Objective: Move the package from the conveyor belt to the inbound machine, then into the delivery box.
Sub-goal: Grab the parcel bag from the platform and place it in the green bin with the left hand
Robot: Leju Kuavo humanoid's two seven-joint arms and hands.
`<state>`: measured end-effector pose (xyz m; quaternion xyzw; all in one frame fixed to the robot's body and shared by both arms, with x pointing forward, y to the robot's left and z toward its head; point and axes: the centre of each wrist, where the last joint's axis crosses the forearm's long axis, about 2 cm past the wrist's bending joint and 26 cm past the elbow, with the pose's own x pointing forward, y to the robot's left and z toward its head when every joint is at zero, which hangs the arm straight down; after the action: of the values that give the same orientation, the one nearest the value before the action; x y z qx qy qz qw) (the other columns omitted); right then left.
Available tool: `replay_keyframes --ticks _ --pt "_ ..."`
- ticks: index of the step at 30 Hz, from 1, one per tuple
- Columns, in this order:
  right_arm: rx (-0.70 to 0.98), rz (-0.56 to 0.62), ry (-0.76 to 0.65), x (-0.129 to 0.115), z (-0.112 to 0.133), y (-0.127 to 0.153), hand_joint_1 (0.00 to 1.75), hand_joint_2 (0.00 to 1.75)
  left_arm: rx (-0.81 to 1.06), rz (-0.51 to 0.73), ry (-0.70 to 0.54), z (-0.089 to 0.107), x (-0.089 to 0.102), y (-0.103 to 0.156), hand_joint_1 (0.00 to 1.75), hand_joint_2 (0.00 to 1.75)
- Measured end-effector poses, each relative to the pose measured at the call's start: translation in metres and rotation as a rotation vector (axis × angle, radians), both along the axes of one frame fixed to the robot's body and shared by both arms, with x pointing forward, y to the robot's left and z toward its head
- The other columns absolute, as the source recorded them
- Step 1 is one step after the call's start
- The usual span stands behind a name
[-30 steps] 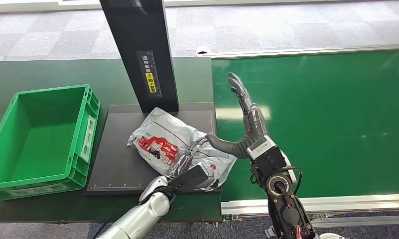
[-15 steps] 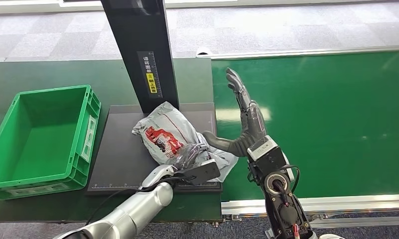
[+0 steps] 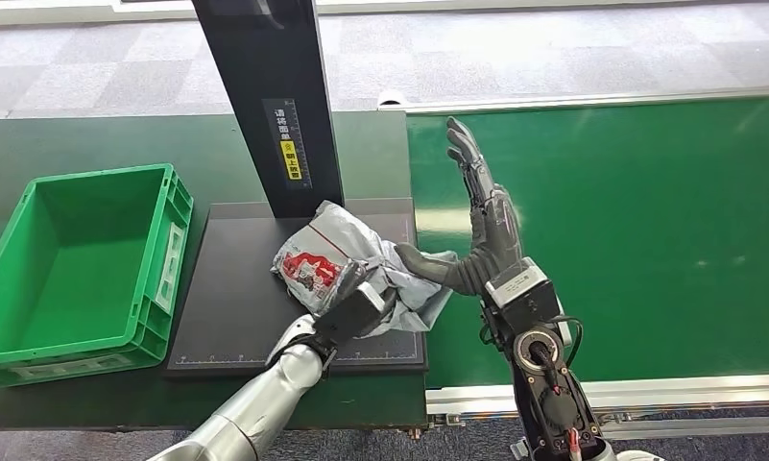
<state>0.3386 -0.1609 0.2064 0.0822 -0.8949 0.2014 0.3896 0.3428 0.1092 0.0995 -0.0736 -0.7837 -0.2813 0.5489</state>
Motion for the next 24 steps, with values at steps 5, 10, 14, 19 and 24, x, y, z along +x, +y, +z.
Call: replay_keyframes --ticks 5,10,14,19,24 --pt "0.001 -0.01 -0.003 -0.002 -0.002 -0.003 0.0 1.75 -0.166 0.042 -0.074 0.031 0.003 0.009 1.75 1.75" --pt "0.012 -0.047 -0.008 -0.005 -0.007 -0.008 0.0 1.75 -0.427 0.113 -0.311 0.075 -0.006 0.026 1.75 1.75" --pt "0.011 -0.072 -0.01 -0.007 -0.011 -0.015 0.0 1.75 -0.563 0.25 -0.599 0.132 -0.024 0.057 1.75 1.75" --pt "0.006 -0.076 -0.015 -0.007 -0.011 -0.017 0.0 1.75 -0.556 0.484 -0.764 0.155 -0.033 0.103 1.75 1.75" --pt "0.005 -0.072 -0.021 -0.007 -0.009 -0.017 0.0 1.75 -0.509 0.553 -0.766 0.154 -0.027 0.122 1.75 1.75"
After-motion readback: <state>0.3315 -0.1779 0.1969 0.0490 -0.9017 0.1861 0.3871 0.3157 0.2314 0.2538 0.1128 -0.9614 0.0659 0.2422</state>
